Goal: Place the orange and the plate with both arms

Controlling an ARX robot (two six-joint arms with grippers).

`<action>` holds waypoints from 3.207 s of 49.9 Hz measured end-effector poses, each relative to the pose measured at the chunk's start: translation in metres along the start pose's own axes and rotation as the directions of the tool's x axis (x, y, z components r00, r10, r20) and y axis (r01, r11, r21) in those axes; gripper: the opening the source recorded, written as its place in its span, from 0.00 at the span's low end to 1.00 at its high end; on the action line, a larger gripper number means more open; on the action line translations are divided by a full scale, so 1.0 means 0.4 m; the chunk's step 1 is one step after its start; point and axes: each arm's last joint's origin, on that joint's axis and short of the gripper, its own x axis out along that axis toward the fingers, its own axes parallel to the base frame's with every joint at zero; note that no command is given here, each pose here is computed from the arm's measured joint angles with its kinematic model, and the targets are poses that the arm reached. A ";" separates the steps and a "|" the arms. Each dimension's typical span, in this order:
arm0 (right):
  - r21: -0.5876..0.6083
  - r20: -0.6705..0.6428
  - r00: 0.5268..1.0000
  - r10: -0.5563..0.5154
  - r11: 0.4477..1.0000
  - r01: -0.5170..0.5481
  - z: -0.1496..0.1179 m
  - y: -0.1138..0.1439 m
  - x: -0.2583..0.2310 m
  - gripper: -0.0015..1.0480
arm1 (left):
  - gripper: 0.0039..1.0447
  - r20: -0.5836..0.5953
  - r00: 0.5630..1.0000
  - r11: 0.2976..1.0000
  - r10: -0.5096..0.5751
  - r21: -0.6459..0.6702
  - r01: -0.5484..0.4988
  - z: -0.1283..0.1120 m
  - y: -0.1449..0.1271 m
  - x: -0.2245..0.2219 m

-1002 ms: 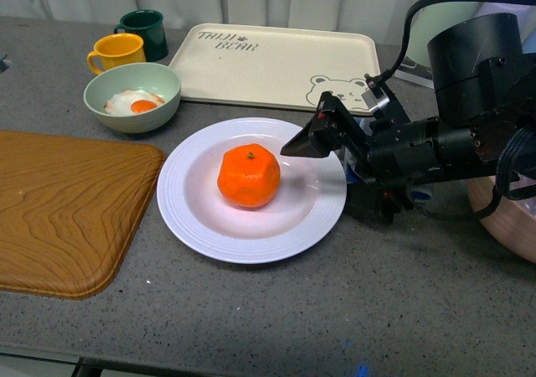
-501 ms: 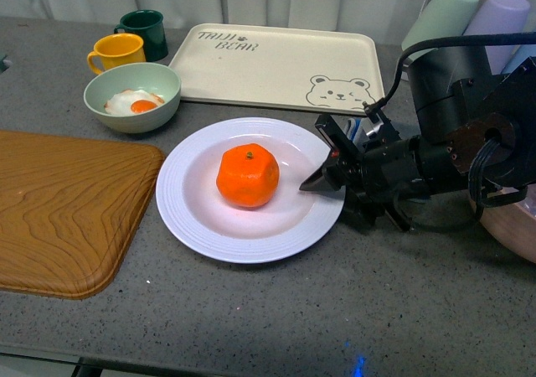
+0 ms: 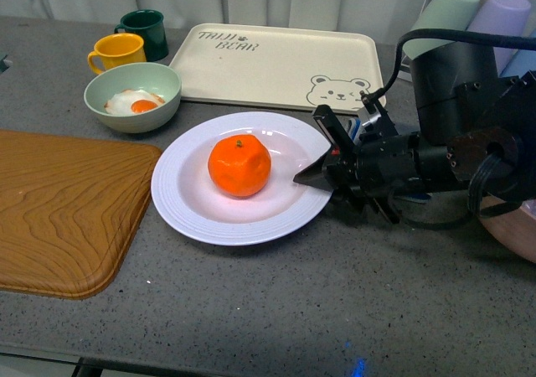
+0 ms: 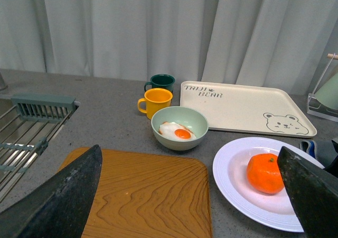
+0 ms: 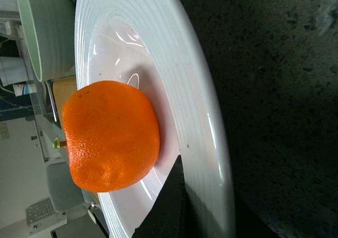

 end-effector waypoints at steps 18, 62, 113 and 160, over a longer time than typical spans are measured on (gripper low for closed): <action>-0.060 0.082 0.981 0.178 0.983 -0.173 0.115 0.083 -0.053 0.04 | 0.94 0.000 1.000 1.000 0.000 0.000 0.000 0.000 0.000 0.000; 0.058 0.131 0.986 0.103 0.992 -0.111 0.420 0.089 0.157 0.04 | 0.94 0.000 1.000 1.000 0.000 0.000 0.000 0.000 0.000 0.000; -0.118 0.294 0.954 -0.057 0.988 0.095 0.383 0.141 -0.008 0.91 | 0.94 0.000 1.000 1.000 0.000 0.000 0.000 0.000 0.000 0.000; -0.364 0.919 0.383 0.090 0.564 0.741 -0.137 0.088 -0.501 0.01 | 0.94 0.000 1.000 1.000 0.000 0.000 0.000 0.000 0.000 0.000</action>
